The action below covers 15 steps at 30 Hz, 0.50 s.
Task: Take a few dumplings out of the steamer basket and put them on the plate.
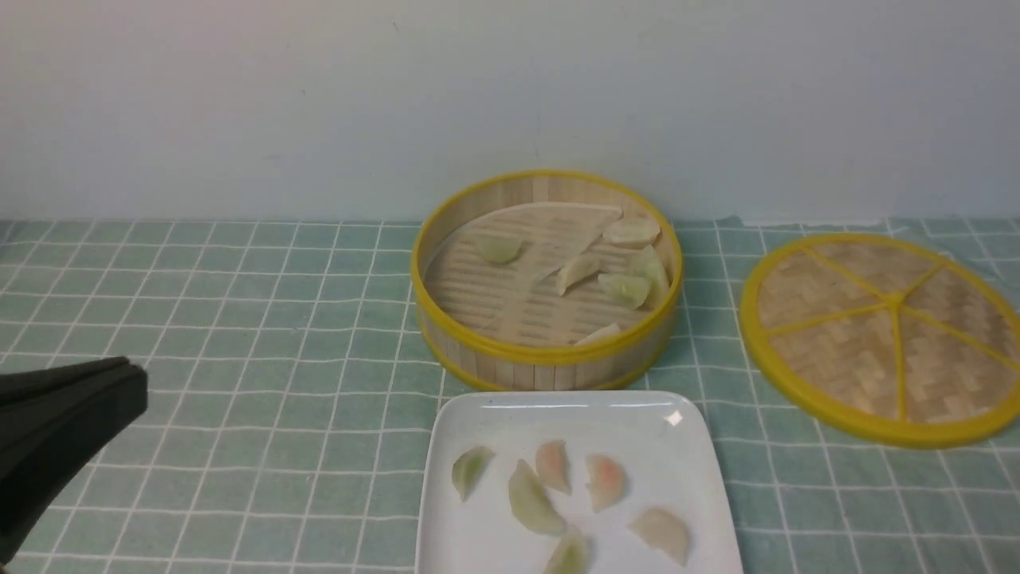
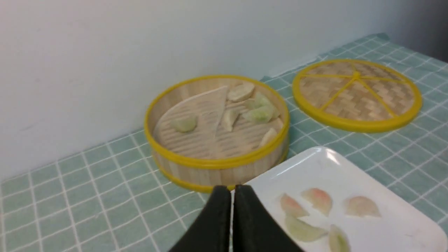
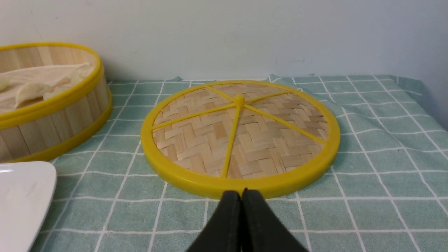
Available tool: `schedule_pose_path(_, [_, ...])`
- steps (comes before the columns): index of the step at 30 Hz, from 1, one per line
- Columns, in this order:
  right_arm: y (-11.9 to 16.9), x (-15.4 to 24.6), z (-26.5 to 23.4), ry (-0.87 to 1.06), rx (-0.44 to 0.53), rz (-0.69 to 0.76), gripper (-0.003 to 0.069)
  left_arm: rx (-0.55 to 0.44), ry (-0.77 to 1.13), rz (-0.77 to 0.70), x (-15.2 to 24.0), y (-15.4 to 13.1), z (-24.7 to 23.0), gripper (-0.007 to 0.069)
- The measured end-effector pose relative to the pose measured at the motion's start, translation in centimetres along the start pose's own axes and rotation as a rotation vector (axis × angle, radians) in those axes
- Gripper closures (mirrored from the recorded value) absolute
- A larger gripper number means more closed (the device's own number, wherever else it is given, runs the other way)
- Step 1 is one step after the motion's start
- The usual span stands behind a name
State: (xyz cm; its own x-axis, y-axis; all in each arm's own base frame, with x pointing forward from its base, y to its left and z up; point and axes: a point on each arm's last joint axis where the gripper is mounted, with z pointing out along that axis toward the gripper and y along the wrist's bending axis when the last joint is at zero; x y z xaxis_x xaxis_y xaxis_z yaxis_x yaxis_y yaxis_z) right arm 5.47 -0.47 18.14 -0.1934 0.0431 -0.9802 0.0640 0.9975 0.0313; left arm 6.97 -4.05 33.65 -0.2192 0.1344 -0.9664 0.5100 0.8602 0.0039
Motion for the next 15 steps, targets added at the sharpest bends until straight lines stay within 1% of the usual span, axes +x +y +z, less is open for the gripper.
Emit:
schedule_pose_path(1, [0.0,0.0,0.0,0.000,0.000,0.000,0.0673,-0.033,-0.012,-0.021,1.1,0.3,-0.2,0.0631])
schedule_pose_path(2, [0.0,0.0,0.0,0.000,0.000,0.000,0.0673,-0.040,-0.013,-0.025,1.3,0.3,-0.2,0.0631])
schedule_pose_path(4, [0.0,0.0,0.0,0.000,0.000,0.000,0.0673,-0.141,-0.039,-0.052,4.6,0.9,-0.5,0.0631])
schedule_pose_path(5, [0.0,0.0,0.0,0.000,0.000,0.000,0.0673,-0.182,-0.044,-0.056,6.0,1.1,-0.6,0.0631])
schedule_pose_path(6, [0.0,0.0,0.0,0.000,0.000,0.000,0.0673,-0.198,-0.046,-0.062,6.6,1.2,-0.5,0.0631])
schedule_pose_path(9, [0.0,0.0,0.0,0.000,0.000,0.000,0.0673,-0.332,-0.040,-0.081,11.5,1.7,-0.1,0.0631])
schedule_pose_path(11, [0.0,0.0,0.0,0.000,0.000,0.000,0.0673,-0.363,-0.031,-0.093,12.7,1.8,0.1,0.0631])
schedule_pose_path(13, [0.0,0.0,0.0,0.000,0.000,0.000,0.0673,-0.414,0.008,-0.120,15.3,2.0,0.6,0.0631])
schedule_pose_path(15, [0.0,0.0,0.0,0.000,0.000,0.000,0.0673,-0.429,0.041,-0.131,16.5,2.1,0.9,0.0631])
